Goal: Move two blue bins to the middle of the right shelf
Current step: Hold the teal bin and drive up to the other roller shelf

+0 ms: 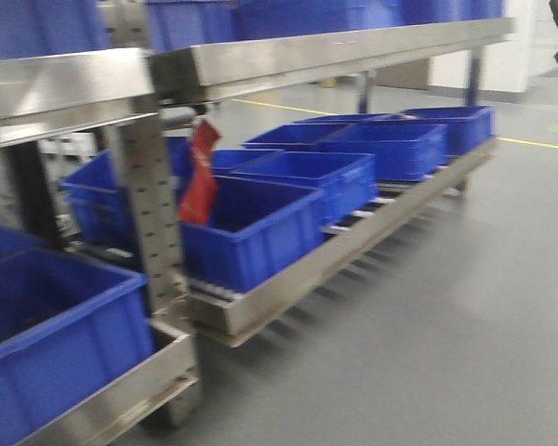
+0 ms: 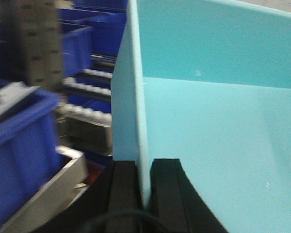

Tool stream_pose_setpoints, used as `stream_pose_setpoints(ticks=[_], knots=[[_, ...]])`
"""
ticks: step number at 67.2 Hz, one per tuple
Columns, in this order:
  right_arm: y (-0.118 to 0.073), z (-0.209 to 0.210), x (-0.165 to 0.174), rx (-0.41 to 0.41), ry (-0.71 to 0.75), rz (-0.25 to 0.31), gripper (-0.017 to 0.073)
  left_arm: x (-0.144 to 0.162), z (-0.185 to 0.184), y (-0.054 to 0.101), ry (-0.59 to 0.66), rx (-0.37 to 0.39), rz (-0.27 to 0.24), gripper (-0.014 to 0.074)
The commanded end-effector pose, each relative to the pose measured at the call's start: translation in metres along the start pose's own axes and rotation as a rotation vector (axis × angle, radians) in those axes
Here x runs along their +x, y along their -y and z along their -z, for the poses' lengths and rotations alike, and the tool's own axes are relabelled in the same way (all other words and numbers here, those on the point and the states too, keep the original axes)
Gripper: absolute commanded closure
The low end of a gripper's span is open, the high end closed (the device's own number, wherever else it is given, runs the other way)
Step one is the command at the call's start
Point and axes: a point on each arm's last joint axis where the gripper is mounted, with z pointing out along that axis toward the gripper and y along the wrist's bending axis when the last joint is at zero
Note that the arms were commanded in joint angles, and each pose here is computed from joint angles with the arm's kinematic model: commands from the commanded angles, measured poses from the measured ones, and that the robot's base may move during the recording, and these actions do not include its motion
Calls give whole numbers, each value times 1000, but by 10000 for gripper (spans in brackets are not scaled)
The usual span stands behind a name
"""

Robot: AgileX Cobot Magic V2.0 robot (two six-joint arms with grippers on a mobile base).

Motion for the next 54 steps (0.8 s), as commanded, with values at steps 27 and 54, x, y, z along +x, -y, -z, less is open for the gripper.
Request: stream_pose_setpoints(ticks=[27,54], knots=[[-8,5,-6,-56,51,-7,712,-11,6,8,83,45,35,704],[-8,5,-6,-56,51,-7,712,-11,6,8,83,45,35,704]])
